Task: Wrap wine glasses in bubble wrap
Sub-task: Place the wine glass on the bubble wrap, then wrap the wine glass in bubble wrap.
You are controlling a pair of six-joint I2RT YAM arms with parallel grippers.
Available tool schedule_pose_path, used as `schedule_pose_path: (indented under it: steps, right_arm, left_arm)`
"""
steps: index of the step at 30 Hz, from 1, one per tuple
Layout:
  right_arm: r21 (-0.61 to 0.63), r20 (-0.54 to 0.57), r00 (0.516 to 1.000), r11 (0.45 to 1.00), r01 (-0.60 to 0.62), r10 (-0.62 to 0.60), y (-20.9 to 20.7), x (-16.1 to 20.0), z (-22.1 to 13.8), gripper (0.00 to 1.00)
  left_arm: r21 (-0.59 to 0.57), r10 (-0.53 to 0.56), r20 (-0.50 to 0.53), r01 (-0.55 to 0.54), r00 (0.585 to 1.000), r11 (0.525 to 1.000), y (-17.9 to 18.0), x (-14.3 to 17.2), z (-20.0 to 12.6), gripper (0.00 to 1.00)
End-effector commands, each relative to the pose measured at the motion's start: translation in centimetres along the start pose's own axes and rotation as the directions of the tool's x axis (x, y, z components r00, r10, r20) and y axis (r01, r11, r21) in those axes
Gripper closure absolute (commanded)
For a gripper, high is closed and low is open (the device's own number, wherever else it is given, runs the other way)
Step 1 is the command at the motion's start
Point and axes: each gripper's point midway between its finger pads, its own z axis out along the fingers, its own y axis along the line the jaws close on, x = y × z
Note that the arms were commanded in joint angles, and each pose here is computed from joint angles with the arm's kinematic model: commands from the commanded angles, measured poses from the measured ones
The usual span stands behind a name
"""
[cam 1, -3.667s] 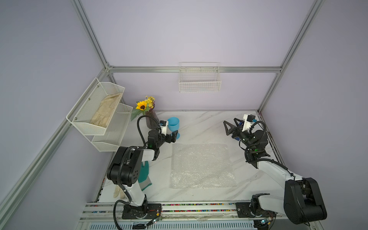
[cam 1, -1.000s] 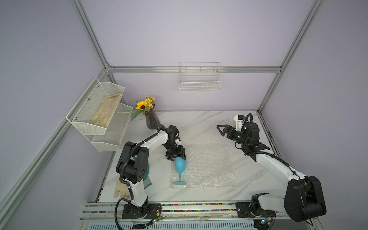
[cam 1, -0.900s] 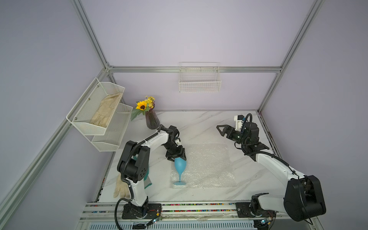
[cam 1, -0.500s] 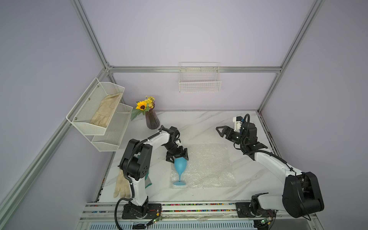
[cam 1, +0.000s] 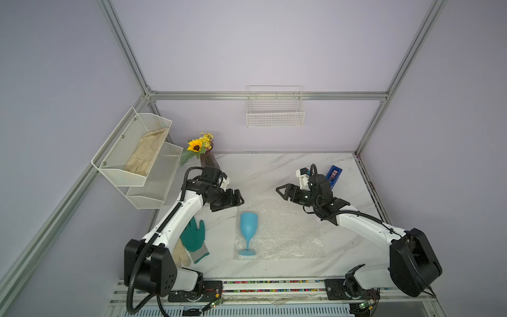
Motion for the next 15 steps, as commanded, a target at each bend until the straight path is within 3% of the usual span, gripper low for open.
schedule_pose_path:
  steps: [1, 5, 9, 15]
  right_arm:
    - [-0.016, -0.068, 0.997, 0.999, -0.045, 0.043, 2.5, 2.5, 1.2, 0.21]
    - [-0.024, -0.155, 0.987, 0.999, -0.045, 0.041, 4.6, 6.5, 2.3, 0.23]
    - [-0.026, -0.2, 0.979, 0.999, -0.041, 0.035, 5.9, 8.7, 3.2, 0.27]
    - [-0.023, -0.226, 0.974, 0.999, -0.037, 0.031, 6.6, 10.2, 4.5, 0.31]
  left_arm:
    - [-0.034, -0.068, -0.035, 0.067, 0.997, 0.997, 2.6, 3.3, 2.4, 0.2]
    - [0.006, -0.109, -0.024, 0.109, 0.994, 0.994, 2.4, 5.6, 3.6, 0.35]
    - [-0.006, -0.216, -0.054, 0.216, 0.975, 0.976, 3.9, 8.3, 5.7, 0.41]
    - [0.003, -0.249, -0.058, 0.25, 0.967, 0.968, 5.0, 10.4, 7.5, 0.49]
